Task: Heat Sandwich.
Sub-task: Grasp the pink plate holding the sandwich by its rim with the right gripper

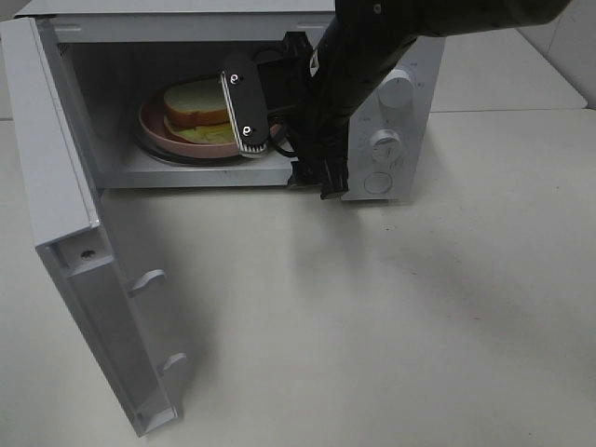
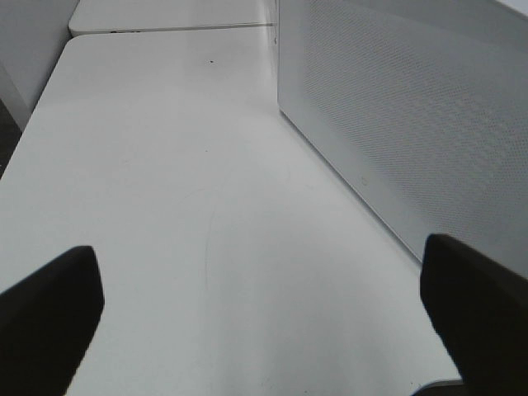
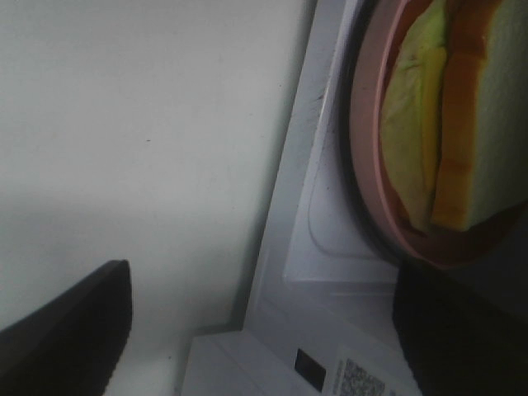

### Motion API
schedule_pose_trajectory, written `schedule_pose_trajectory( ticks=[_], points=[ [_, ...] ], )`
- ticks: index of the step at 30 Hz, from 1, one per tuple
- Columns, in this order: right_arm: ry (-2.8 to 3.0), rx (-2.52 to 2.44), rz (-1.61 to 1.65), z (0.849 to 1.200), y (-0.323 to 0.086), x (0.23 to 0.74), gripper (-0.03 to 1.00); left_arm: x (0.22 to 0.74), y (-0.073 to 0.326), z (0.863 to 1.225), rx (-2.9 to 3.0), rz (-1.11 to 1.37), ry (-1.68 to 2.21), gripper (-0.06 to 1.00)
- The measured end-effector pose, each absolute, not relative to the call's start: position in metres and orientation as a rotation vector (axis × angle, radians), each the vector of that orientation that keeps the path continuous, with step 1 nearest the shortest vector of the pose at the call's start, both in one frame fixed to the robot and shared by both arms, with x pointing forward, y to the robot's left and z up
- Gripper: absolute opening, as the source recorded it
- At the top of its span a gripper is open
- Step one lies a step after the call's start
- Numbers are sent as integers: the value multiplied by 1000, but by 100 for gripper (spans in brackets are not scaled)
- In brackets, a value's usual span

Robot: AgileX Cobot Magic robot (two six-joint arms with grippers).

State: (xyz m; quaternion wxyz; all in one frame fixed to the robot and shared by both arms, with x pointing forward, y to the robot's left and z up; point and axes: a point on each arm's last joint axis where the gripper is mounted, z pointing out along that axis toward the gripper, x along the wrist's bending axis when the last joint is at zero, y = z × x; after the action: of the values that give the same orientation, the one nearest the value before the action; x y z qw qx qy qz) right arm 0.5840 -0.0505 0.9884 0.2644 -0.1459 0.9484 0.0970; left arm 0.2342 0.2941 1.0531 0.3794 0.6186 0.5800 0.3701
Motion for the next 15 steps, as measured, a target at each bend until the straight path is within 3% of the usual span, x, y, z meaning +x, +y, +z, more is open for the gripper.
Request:
schedule_pose_trajectory(
  ticks=[15],
  points=[
    [2531, -392, 284, 959, -22, 622, 81, 234, 294, 1053, 1580, 945, 1481, 99]
  ],
)
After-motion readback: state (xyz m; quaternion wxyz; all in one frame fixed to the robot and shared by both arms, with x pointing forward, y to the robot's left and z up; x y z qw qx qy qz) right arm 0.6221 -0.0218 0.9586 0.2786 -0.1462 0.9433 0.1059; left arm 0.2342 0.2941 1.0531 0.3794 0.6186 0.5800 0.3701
